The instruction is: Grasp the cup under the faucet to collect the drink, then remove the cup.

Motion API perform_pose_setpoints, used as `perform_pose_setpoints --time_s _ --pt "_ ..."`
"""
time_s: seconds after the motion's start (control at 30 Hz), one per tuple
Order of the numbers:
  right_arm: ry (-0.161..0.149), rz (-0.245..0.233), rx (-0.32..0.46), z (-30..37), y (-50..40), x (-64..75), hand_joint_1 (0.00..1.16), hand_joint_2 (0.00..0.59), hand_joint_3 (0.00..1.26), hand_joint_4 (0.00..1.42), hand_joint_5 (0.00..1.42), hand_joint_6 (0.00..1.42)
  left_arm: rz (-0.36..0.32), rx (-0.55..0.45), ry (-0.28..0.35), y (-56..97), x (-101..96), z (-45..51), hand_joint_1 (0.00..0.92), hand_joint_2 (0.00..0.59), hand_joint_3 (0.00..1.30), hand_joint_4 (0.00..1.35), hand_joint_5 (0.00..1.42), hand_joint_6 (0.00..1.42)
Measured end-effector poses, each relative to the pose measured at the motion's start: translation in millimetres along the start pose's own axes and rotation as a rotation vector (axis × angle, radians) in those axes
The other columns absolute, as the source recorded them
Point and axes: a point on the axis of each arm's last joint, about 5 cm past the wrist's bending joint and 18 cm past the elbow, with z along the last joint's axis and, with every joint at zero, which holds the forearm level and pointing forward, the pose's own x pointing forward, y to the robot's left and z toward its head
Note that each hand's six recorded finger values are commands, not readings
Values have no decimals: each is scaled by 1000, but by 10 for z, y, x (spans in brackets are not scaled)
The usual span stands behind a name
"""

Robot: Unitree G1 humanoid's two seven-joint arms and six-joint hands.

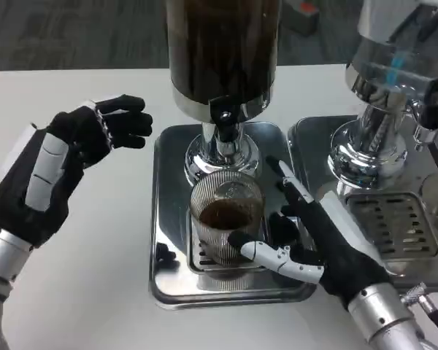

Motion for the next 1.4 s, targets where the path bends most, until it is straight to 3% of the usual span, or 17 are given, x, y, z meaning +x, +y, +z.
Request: perform_pose_setpoints --time_s 0.7,1.4 --pt "-9 24 -31 1 31 51 461 148 0 0 87 242 -55 1 54 -19 11 -28 0 161 441 429 386 413" --pt "-52 10 17 -20 163 114 363 122 0 0 144 283 -96 -5 91 -10 -3 -50 0 164 462 453 402 406"
